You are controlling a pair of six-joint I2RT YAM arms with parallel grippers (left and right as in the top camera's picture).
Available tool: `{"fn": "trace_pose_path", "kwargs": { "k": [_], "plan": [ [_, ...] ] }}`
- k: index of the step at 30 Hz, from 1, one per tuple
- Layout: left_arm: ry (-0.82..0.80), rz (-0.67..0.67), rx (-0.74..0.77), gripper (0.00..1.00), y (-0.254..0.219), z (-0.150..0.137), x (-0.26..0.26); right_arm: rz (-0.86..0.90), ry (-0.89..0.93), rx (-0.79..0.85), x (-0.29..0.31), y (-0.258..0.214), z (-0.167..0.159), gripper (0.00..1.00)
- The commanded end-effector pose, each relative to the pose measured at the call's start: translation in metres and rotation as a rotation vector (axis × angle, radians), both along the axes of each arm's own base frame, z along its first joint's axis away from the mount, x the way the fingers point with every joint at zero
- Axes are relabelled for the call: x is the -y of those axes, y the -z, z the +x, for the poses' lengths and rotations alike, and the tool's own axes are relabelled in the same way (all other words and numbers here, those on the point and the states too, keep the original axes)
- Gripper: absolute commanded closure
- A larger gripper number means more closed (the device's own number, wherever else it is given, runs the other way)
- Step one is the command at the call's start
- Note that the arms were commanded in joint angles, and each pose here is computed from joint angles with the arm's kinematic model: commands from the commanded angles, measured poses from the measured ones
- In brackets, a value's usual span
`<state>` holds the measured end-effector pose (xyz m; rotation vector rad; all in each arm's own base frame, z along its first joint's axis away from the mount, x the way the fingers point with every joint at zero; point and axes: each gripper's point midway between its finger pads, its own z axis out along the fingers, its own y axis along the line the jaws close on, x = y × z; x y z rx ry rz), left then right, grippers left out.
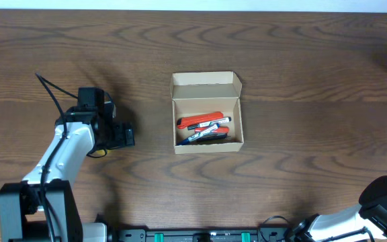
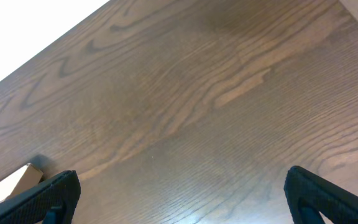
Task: Pack container
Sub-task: 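Lower the left gripper and grasp the yellow tape roll, then carry the yellow tape into the box and lower it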
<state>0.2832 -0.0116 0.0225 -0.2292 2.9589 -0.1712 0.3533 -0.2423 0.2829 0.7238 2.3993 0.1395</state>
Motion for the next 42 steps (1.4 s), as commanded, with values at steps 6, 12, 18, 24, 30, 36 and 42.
{"fn": "trace_pose_path", "kwargs": {
  "k": [6, 12, 18, 24, 30, 36, 42],
  "plan": [
    [0.008, -0.015, -0.012, 0.05, 0.011, 0.004, 0.002, 0.011, -0.015, 0.014, -0.009, -0.004, 0.001, 0.01],
    [0.007, -0.017, -0.053, 0.05, 0.026, 0.002, 0.002, 0.011, -0.015, 0.014, -0.009, -0.004, 0.001, 0.01],
    [0.008, -0.03, -0.083, 0.23, 0.034, -0.002, 0.004, 0.013, -0.015, 0.012, -0.009, -0.004, 0.0, 0.07],
    [0.012, -0.06, -0.082, 0.94, 0.033, -0.002, 0.009, 0.013, -0.015, 0.012, -0.009, -0.004, 0.0, 0.14],
    [0.021, -0.125, -0.065, 0.94, 0.027, 0.002, 0.02, 0.013, -0.015, 0.012, -0.009, -0.004, 0.0, 0.12],
    [0.071, -0.167, 0.052, 0.94, -0.024, 0.028, 0.034, 0.01, -0.015, 0.014, -0.008, -0.004, 0.001, 0.11],
    [0.297, -0.067, 0.327, 0.94, -0.134, 0.061, 0.068, 0.002, -0.024, 0.014, -0.008, -0.005, 0.001, 0.11]
  ]
}}
